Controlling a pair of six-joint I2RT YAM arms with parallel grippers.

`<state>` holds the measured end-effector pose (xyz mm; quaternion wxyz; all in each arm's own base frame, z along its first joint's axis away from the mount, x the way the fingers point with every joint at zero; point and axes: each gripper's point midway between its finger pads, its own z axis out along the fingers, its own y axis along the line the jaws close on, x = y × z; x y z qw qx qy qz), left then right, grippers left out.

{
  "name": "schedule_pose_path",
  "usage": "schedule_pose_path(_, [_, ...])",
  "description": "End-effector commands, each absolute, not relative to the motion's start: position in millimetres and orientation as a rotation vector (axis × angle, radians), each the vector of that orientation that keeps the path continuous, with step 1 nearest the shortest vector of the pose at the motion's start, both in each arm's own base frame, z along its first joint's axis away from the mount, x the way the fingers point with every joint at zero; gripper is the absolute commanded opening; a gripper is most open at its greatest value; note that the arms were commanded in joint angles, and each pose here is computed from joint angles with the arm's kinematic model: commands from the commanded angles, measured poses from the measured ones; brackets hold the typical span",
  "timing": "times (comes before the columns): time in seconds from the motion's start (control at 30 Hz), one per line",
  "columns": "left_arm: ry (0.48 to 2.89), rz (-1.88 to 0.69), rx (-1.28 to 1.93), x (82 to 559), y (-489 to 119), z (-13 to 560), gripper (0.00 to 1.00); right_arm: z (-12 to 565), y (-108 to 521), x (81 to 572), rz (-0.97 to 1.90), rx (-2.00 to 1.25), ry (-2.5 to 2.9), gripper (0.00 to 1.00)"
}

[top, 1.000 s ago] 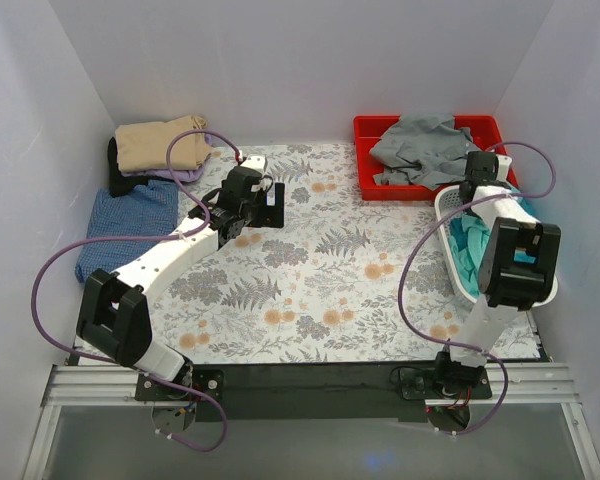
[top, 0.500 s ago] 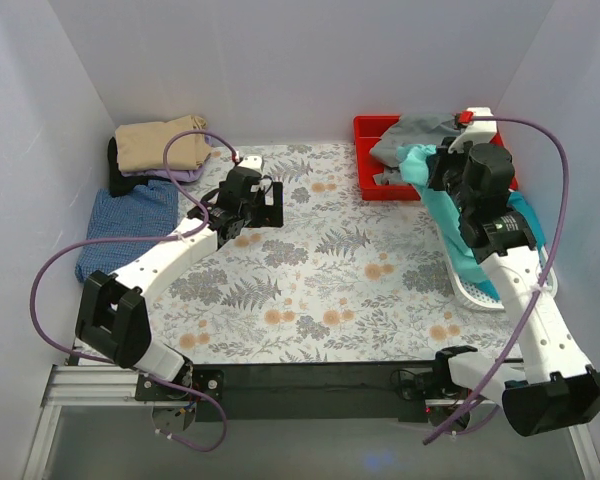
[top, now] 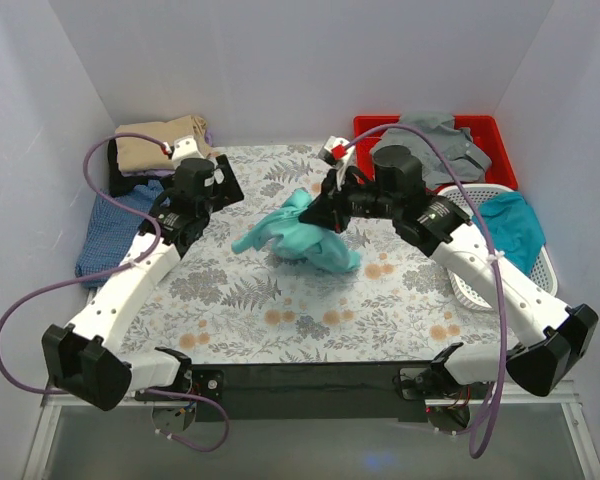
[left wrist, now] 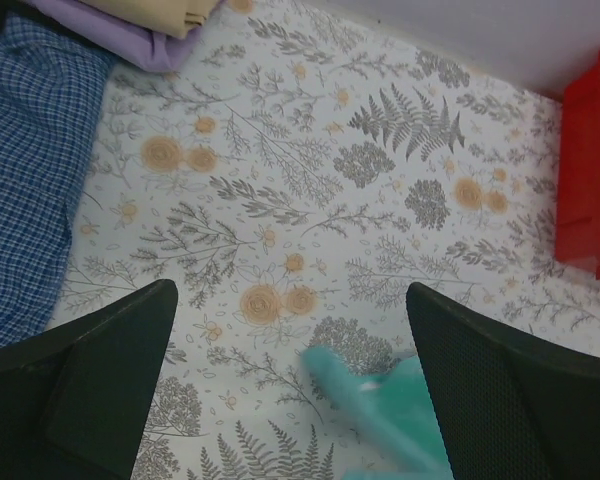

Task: Fold and stack the t-shirts
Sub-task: Move the tshirt to the center of the board, then flatten the tshirt out

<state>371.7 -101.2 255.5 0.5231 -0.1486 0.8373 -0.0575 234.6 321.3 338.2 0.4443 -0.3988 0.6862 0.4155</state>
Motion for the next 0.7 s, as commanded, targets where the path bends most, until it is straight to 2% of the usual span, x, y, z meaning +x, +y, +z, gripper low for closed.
schedule_pose_path(0.0, [1.904,-0.109,-0.439,363.7,-78.2,292.3,0.98,378.6,337.2,229.2,1.068,-1.053,1.546,0.29])
schedule_pose_path(0.03, [1.901,-0.105,-0.433,362.2,-77.0,295.2,0.98,359.6,340.7,232.6,1.068,-1.067,1.596,0.44])
schedule_pose_path(0.1, [1.905,-0.094,-0.415,357.4,-74.3,297.8,0.98,310.2,339.9,251.0,0.997,-1.012,1.777,0.51])
schedule_pose_path(0.13, [1.909,-0.095,-0.401,356.1,-74.8,298.1,0.98,274.9,332.3,256.1,0.937,-0.983,1.877,0.51])
schedule_pose_path(0.17, [1.918,-0.091,-0.393,354.9,-74.4,294.6,0.98,255.2,311.8,282.2,0.741,-0.832,1.972,0.51])
schedule_pose_path(0.2, [1.923,-0.100,-0.382,353.1,-76.0,294.3,0.98,238.5,298.2,286.9,0.652,-0.798,2.026,0.45])
schedule_pose_path(0.3, [1.965,-0.104,-0.347,350.2,-79.5,282.3,0.98,192.2,261.5,274.7,0.578,-0.768,2.162,0.45])
schedule_pose_path(0.37, [2.002,-0.131,-0.307,347.8,-86.5,274.2,0.98,168.3,252.7,250.7,0.615,-0.817,2.255,0.43])
schedule_pose_path(0.47, [2.096,-0.209,-0.203,343.2,-106.4,249.3,0.98,141.7,246.6,226.8,0.680,-0.755,2.355,0.48])
schedule_pose_path(0.67, [2.395,-0.260,-0.175,322.6,-126.6,152.9,0.98,148.3,297.5,224.5,1.001,-0.764,2.256,0.54])
